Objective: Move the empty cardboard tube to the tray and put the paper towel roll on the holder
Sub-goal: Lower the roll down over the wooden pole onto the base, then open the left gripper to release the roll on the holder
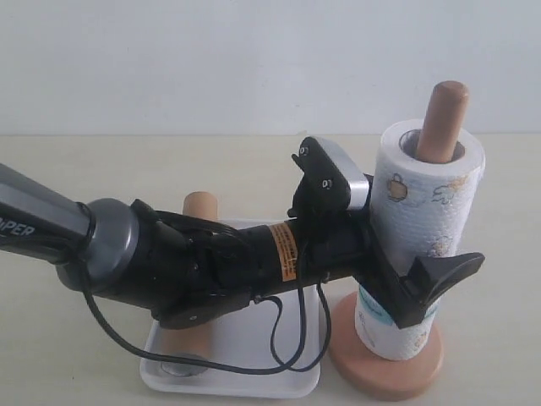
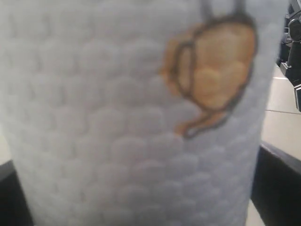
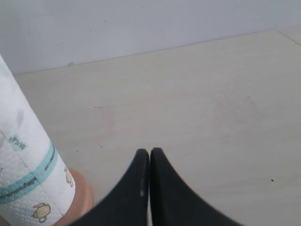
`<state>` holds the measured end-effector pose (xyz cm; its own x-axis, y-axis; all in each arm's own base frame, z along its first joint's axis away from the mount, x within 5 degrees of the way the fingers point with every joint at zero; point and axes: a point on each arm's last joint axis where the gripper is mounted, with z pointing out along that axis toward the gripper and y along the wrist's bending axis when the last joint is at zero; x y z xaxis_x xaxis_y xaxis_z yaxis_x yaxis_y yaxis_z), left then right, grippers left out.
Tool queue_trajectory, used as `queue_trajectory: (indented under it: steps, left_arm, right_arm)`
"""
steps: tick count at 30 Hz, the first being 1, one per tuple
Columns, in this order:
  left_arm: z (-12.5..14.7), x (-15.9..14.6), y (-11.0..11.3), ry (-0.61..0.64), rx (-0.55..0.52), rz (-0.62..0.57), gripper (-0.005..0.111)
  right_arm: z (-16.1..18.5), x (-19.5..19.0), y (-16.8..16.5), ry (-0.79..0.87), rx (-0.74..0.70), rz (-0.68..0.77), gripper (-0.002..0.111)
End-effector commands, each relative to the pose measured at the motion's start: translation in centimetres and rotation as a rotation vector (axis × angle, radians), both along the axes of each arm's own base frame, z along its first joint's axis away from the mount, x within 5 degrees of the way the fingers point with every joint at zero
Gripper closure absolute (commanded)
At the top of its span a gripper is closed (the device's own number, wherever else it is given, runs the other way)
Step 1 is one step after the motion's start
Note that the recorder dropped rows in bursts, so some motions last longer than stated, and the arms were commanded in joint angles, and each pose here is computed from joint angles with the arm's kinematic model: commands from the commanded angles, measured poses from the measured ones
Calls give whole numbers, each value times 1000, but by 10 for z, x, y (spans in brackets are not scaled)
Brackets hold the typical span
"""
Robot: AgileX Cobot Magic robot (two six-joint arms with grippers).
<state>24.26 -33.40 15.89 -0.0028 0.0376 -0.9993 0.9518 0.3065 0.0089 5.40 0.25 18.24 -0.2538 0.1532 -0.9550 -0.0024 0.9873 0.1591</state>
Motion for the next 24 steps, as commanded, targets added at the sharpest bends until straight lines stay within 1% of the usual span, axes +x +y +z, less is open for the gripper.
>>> queue_trajectory:
  steps: [1,4,5,6,8,10,14,17,20,24]
  left_arm:
    - [16,-1,0,-15,-48,1,3]
    - [28,-2,2,-30,-34,10,2]
    - [32,-3,3,-36,-10,10,2]
    - [34,-3,5,-28,37,16,2]
    - [39,-4,8,27,102,28,2]
    - [48,-5,12,85,135,56,2]
    - [65,-4,27,159,233,168,2]
    - [77,-5,37,180,291,237,2]
    - [90,-10,46,212,271,269,2]
    - [106,-23,55,149,217,221,2]
  right_arm:
    - [1,0,0,-11,-9,-3,108]
    - [1,0,0,-11,-9,-3,108]
    - [1,0,0,-11,-9,-3,108]
    - [1,0,0,-11,-9,-3,108]
    - [1,0,0,-11,-9,-3,108]
    - [1,0,0,-11,-9,-3,108]
    - [1,0,0,-11,-9,-3,108]
    - [1,0,0,-11,-9,-3,108]
    - [1,0,0,-11,-9,-3,108]
    - [1,0,0,-11,-9,-3,108]
